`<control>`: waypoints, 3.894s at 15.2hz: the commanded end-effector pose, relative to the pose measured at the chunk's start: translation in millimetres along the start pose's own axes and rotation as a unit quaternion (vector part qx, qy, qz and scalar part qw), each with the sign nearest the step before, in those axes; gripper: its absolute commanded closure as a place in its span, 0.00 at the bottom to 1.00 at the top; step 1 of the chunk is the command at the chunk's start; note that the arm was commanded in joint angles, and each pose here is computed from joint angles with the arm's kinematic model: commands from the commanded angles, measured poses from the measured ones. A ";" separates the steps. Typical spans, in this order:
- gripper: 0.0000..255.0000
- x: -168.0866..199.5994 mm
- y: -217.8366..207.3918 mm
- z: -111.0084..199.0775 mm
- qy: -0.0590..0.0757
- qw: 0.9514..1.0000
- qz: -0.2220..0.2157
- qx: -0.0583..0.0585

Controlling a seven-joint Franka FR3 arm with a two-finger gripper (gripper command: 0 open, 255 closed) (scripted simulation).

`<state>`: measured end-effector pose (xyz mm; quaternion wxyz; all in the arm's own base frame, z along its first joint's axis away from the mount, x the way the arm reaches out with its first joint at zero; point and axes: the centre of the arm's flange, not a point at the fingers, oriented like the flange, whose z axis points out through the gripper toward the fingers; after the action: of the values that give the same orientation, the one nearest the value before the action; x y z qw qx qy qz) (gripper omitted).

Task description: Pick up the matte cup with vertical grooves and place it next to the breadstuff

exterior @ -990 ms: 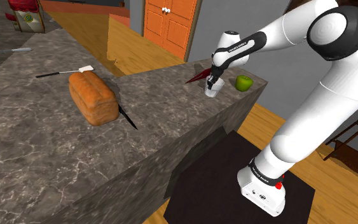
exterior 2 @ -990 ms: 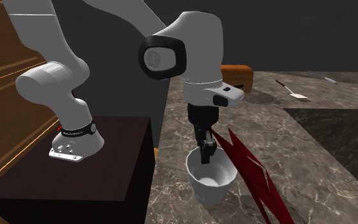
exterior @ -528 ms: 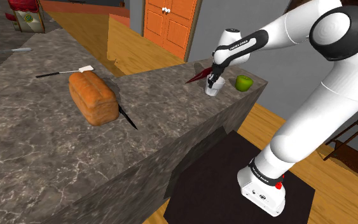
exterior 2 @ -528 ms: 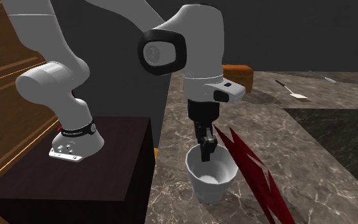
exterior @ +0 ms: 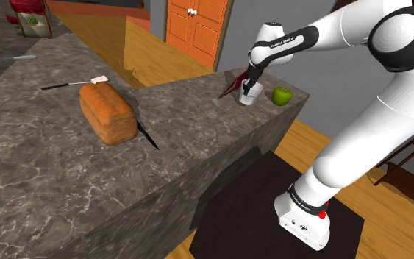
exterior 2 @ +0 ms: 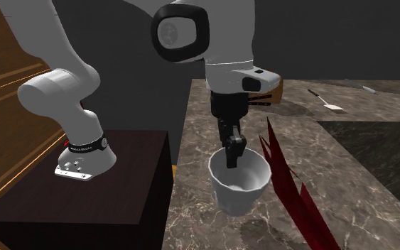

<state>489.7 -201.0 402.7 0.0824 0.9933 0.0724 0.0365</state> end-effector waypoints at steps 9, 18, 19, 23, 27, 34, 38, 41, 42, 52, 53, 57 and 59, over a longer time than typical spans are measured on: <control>1.00 2.7 8.1 -53.0 0.001 1.000 0.000 0.000; 1.00 5.6 16.1 -99.8 0.001 1.000 0.000 0.000; 1.00 5.9 17.0 -105.0 0.001 1.000 0.000 0.000; 1.00 7.2 20.6 -125.7 0.001 1.000 0.000 0.000; 1.00 8.5 24.2 -146.5 0.001 1.000 0.000 0.000; 1.00 17.1 -10.9 -172.3 0.001 1.000 0.000 0.000; 1.00 27.0 -62.1 -180.6 0.001 1.000 0.000 0.000; 1.00 34.4 -100.5 -186.7 0.001 1.000 0.000 0.000; 1.00 36.8 -113.3 -188.8 0.001 1.000 0.000 0.000; 1.00 61.5 -241.3 -209.4 0.001 1.000 0.000 0.000; 1.00 63.9 -254.1 -211.5 0.001 1.000 0.000 0.000; 1.00 73.8 -305.3 -219.7 0.001 1.000 0.000 0.000; 1.00 78.7 -330.9 -223.8 0.001 1.000 0.000 0.000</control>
<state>502.4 153.3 570.7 0.0829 0.9932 0.0730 0.0370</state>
